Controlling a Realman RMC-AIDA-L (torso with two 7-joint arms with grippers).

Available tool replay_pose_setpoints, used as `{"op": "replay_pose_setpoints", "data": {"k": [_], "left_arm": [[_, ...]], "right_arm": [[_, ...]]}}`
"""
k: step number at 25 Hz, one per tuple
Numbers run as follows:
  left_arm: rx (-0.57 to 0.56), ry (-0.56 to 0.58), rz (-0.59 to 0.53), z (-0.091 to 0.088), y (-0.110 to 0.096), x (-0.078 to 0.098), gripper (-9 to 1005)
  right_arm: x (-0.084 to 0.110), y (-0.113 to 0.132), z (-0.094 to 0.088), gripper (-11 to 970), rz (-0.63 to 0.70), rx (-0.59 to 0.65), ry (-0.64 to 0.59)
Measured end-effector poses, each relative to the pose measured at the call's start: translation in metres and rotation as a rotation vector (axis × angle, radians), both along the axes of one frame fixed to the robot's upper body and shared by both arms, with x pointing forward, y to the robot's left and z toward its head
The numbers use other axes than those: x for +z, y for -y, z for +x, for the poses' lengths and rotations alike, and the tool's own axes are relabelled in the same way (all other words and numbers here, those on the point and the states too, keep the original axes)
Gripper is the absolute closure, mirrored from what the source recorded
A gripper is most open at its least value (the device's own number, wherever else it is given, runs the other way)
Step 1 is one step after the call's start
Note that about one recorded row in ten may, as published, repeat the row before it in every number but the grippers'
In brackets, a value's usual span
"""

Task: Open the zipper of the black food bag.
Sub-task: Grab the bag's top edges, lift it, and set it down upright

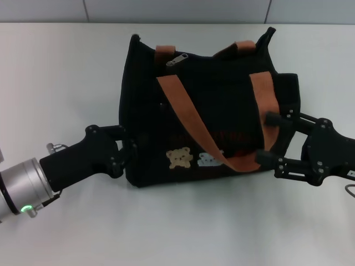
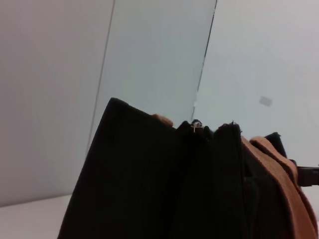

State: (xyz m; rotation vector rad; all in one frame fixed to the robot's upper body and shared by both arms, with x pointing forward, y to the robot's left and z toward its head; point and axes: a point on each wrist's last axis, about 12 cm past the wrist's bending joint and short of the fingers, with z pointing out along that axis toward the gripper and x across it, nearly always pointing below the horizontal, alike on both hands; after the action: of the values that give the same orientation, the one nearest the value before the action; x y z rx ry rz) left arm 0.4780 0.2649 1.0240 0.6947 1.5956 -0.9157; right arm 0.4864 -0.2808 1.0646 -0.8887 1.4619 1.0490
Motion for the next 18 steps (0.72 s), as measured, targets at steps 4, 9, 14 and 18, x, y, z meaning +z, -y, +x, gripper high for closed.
{"op": "replay_pose_setpoints", "data": {"k": [4,9,14,18], "left_arm": [[0.018,0.028,0.020,0.000,-0.008,0.002,864],[-0.007,0.123,0.057,0.001,-0.027,0.018,899],[-0.048,0.197,0.081,0.005,-0.049,0.041,911],[-0.114,0.285,0.113,0.013,-0.066,0.068,914]], "right_arm": [[0.000,0.001,0.000,129,0.006,-0.008,0.001],[0.001,0.002,0.001,129,0.047,-0.057,-0.006],[0.002,0.006,0.003,129,0.137,-0.154,-0.032],[-0.002,-0.006,0.005,128,0.221,-0.185,-0.084]]}}
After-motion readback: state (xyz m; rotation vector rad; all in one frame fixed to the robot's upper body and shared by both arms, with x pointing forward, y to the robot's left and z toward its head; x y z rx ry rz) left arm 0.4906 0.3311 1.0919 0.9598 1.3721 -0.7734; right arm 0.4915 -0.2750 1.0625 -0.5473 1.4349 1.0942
